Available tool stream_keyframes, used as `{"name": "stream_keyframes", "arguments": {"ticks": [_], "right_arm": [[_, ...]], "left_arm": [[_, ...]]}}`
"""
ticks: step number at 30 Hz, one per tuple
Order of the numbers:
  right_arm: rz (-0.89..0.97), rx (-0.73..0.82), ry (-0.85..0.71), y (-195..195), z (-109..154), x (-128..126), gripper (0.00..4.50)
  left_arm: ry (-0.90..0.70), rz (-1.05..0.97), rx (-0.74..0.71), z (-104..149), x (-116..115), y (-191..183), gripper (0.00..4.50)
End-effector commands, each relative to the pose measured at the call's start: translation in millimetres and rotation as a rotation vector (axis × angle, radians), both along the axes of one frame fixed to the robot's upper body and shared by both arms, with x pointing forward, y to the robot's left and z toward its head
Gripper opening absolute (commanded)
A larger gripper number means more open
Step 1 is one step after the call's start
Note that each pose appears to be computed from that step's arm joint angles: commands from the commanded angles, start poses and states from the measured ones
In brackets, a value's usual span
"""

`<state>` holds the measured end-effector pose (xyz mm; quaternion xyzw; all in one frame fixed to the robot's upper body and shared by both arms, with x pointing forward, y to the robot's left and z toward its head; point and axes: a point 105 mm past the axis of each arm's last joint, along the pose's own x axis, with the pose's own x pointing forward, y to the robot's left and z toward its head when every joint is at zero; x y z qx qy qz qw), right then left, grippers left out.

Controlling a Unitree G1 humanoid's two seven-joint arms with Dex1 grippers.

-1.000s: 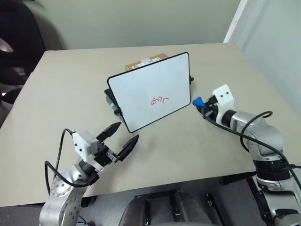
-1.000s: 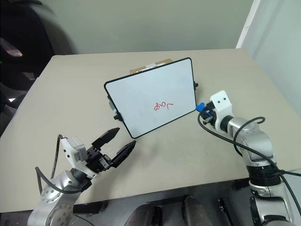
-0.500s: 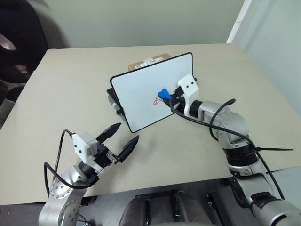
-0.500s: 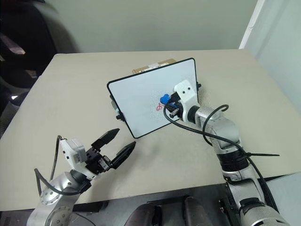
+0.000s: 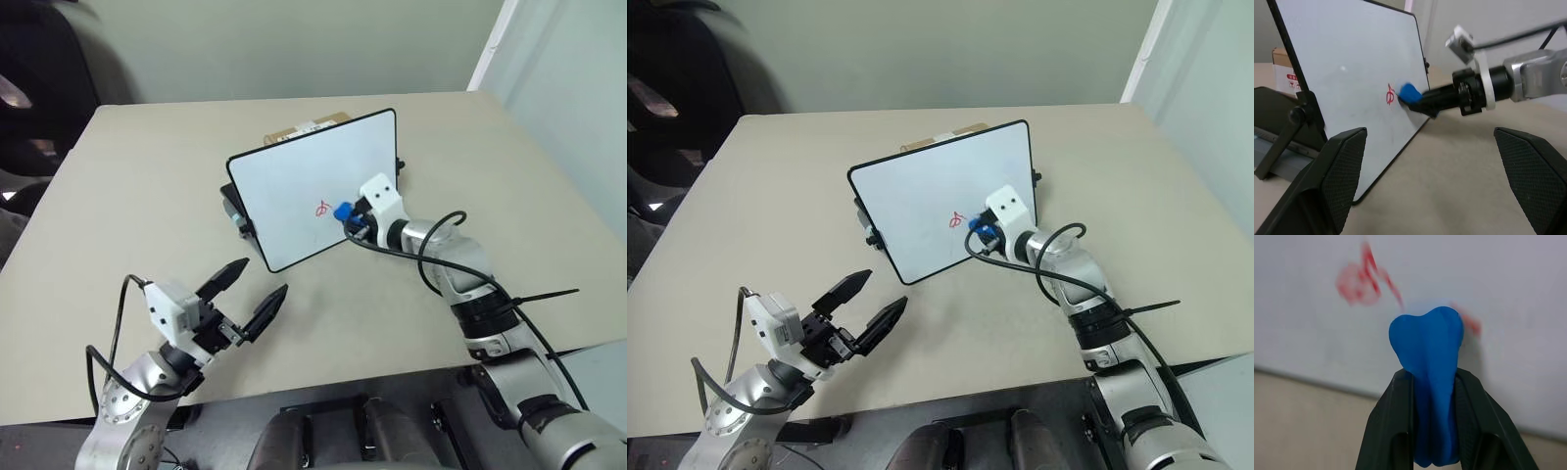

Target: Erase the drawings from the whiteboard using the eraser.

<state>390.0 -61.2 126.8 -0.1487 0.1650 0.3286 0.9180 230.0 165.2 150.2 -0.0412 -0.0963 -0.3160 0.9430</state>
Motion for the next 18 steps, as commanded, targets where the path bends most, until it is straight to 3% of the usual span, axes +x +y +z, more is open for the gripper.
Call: {"name": "stream_keyframes", "arguments": {"ticks": [1, 4, 12, 18], "right_arm": [[-0.021, -0.044, -0.002, -4.5, -2.2, 1.7, 0.99], [-0.016, -0.028, -0.025, -3.8, 5.2, 2.2, 0.99], [0.057, 0.144, -0.201, 18.1, 76.7, 0.1, 0.99], [0.045, 0.163, -0.236, 18.2, 89.8, 2.5, 0.99]], "left_arm": [[-0.070, -0.006, 0.002, 15.8, -5.2, -2.1, 4.50], [-0.071, -0.007, 0.001, 16.1, -5.3, -2.5, 4.50], [-0.071, -0.016, 0.000, 16.1, -2.8, -3.3, 4.50], [-0.070, -0.015, -0.001, 15.3, -1.5, -3.6, 4.50]]}}
